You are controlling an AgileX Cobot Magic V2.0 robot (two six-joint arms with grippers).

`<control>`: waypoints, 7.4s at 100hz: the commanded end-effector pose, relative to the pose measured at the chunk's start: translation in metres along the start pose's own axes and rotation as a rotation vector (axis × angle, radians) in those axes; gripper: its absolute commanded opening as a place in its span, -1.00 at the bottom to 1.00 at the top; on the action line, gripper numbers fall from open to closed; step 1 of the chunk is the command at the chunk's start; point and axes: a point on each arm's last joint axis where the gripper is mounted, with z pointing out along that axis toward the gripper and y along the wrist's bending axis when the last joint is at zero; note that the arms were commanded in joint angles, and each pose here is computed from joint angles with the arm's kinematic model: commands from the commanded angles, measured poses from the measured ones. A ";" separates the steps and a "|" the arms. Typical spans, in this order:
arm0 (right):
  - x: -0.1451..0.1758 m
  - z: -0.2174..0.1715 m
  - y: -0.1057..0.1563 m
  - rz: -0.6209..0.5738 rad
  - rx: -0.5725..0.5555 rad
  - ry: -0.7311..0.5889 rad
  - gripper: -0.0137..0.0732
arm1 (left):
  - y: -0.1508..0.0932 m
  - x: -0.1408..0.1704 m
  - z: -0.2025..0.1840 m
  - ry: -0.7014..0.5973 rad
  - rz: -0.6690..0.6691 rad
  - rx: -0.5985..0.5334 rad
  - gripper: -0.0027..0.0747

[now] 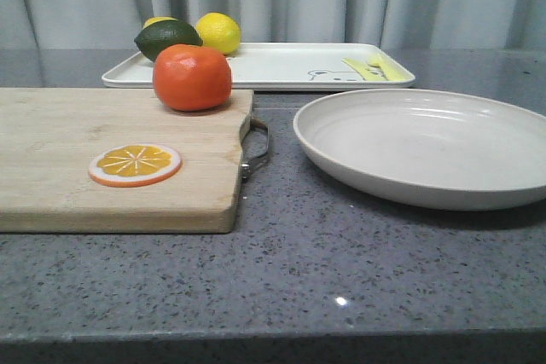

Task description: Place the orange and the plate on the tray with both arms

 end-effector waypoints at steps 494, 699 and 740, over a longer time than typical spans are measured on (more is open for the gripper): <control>-0.112 0.105 0.014 0.004 0.022 0.165 -0.82 | -0.297 -0.092 0.260 0.946 0.107 0.730 -0.26; -0.121 0.116 0.023 -0.006 0.008 0.337 -0.78 | -0.243 -0.155 0.167 0.767 0.085 0.822 -0.94; -0.126 0.154 0.047 0.008 -0.027 0.661 0.19 | -0.171 -0.142 0.110 0.715 0.028 0.754 -0.94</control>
